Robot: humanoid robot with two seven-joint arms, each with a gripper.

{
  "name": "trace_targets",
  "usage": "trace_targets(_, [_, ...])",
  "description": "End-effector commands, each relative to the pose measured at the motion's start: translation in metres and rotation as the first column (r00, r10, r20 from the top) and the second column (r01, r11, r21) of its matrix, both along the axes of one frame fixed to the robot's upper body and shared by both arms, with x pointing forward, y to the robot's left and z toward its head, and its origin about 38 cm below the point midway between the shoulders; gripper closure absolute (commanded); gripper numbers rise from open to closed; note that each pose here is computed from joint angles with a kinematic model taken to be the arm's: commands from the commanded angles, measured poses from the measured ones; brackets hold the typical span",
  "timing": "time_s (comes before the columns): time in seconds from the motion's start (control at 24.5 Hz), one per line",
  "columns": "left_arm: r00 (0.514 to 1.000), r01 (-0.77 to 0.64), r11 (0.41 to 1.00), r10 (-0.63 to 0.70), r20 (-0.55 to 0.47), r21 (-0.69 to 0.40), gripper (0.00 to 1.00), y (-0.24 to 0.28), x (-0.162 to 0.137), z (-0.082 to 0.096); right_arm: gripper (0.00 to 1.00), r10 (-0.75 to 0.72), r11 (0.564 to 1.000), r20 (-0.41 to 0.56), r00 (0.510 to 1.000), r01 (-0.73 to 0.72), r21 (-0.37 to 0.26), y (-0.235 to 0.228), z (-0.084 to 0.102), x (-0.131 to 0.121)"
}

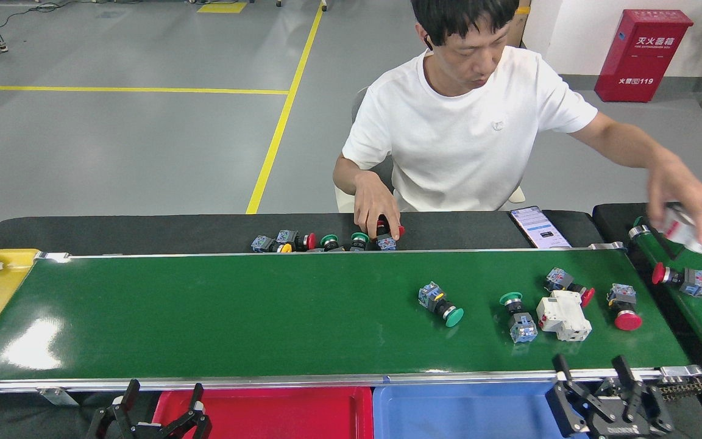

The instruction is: Pick switch part from conveyor to tray

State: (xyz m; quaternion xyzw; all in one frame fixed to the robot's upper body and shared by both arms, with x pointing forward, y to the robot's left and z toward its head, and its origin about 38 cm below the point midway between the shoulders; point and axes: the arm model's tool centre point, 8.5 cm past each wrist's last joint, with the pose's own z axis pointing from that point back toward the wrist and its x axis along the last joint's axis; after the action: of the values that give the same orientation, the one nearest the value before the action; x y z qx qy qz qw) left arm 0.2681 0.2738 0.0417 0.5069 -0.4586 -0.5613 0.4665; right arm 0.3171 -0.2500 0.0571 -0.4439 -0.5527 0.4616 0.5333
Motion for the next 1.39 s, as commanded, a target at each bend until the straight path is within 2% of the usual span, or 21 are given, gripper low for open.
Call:
trace_targets(0.0, [1.000,-0.010,1.000,0.010,0.025,0.001,0.00,0.003,0.004,0.007,0.05,0.001,1.000,-0.055,0.998,-0.001,-0.011,0.021,-0.004,0.019])
trace_targets(0.12, [0.999,-0.009,1.000,0.009,0.036,-0.003,0.00,0.003,0.004,0.009,0.06,0.028,0.999,-0.107,0.994,-0.030,-0.020,0.045,-0.010,0.043])
trace_targets(0.37, [0.999,-0.009,1.000,0.009,0.036,-0.002,0.00,0.001,0.005,0.009,0.08,0.020,0.998,-0.162,0.987,-0.028,-0.049,0.061,-0.020,0.082])
trace_targets(0.53, [0.999,-0.007,1.000,0.007,0.032,0.005,0.00,0.001,0.004,0.008,0.08,0.024,0.998,-0.167,0.986,-0.032,-0.050,0.066,-0.020,0.089])
trace_targets(0.57, [1.000,-0.003,1.000,0.003,0.030,0.004,0.00,0.000,0.004,0.008,0.11,0.031,0.998,-0.172,0.985,-0.040,-0.053,0.069,-0.021,0.089])
trace_targets(0.65, [0.999,0.006,1.000,-0.006,0.037,0.000,0.00,-0.003,0.007,0.010,0.26,0.057,0.996,-0.170,0.984,-0.068,-0.056,0.076,-0.020,0.093])
trace_targets(0.69, [0.998,0.022,1.000,-0.022,0.052,0.001,0.00,-0.006,0.013,0.014,0.39,0.074,0.995,-0.181,0.981,-0.086,-0.058,0.081,-0.023,0.094])
trace_targets(0.73, [0.997,0.040,0.999,-0.040,0.065,0.002,0.00,-0.010,0.019,0.018,0.60,0.088,0.993,-0.194,0.977,-0.102,-0.062,0.086,-0.026,0.094])
trace_targets(0.78, [0.994,0.081,0.997,-0.081,0.073,0.000,0.00,-0.019,0.024,0.022,0.74,0.101,0.990,-0.194,0.976,-0.117,-0.073,0.087,-0.024,0.096])
trace_targets(0.82, [0.990,0.117,0.993,-0.117,0.078,-0.005,0.00,-0.028,0.028,0.023,0.77,0.110,0.989,-0.191,0.975,-0.127,-0.078,0.087,-0.023,0.098])
trace_targets(0.86, [0.979,0.185,0.983,-0.184,0.085,-0.006,0.00,-0.043,0.034,0.028,0.86,0.134,0.985,-0.186,0.973,-0.152,-0.086,0.089,-0.020,0.100])
trace_targets(0.9, [0.971,0.225,0.974,-0.224,0.080,-0.007,0.00,-0.053,0.039,0.030,0.89,0.154,0.982,-0.183,0.971,-0.171,-0.080,0.092,-0.019,0.100])
trace_targets(1.02, [0.953,0.296,0.955,-0.295,0.064,-0.001,0.00,-0.079,0.060,0.035,0.91,0.223,0.970,-0.154,0.963,-0.234,-0.062,0.099,-0.012,0.099])
trace_targets(1.14, [0.930,0.364,0.931,-0.364,0.053,0.023,0.00,-0.106,0.095,0.034,0.91,0.322,0.946,-0.070,0.944,-0.324,-0.014,0.111,0.012,0.090])
trace_targets(1.27, [0.925,0.378,0.923,-0.379,0.000,0.078,0.00,-0.116,0.129,0.023,0.91,0.479,0.878,0.008,0.878,-0.479,0.015,0.125,0.024,0.046])
trace_targets(1.35, [0.925,0.379,0.922,-0.378,-0.024,0.074,0.00,-0.121,0.148,0.019,0.90,0.575,0.818,0.020,0.818,-0.575,0.021,0.133,0.022,0.009])
